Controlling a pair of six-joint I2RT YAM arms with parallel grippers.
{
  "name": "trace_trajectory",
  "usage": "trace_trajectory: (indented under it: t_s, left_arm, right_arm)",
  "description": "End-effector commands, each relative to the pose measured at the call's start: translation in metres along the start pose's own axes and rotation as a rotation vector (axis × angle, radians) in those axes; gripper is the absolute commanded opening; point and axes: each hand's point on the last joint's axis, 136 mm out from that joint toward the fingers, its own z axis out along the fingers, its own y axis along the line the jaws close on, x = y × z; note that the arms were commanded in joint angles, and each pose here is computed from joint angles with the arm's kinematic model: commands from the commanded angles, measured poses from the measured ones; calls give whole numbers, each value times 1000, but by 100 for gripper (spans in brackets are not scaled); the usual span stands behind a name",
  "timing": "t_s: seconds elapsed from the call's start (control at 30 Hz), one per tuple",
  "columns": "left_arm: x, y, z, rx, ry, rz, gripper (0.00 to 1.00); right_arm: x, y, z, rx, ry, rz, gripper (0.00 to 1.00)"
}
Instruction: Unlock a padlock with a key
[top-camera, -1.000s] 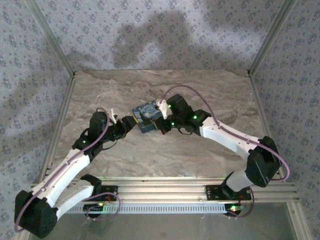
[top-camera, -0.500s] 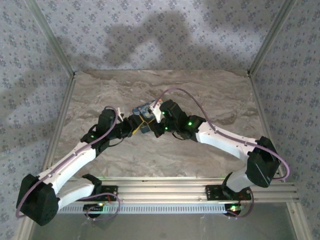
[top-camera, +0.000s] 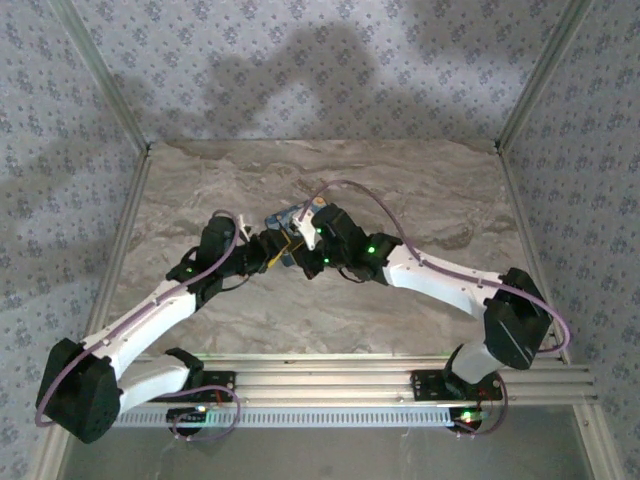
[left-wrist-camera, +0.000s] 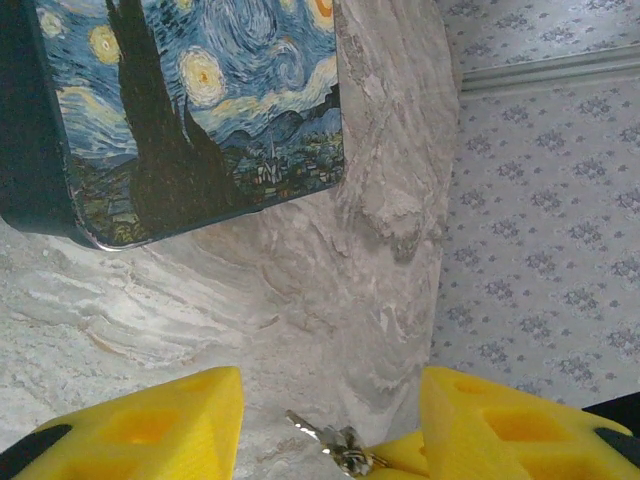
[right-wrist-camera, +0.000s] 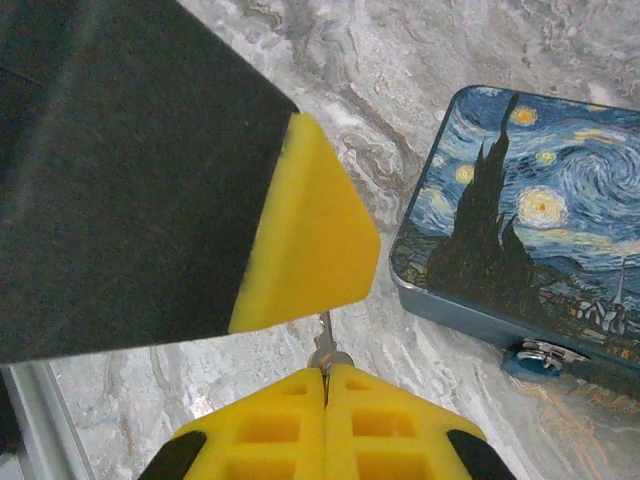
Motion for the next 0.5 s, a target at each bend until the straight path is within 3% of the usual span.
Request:
trace_trajectory:
  t_s: [0.0,0.2,0.47]
  left_arm:
    - [-5,-29,-4,78,-10,8,49]
    - [-5,-29,-2,79,2,-16,50]
    - [-6,-11,2,23,-21,-81,59]
  right_arm:
    - [-9,4,3,2,-18,-15,0]
    - [-16,6,6,2,-54,-10,0]
    - [-16,2,7,36,-89,3,0]
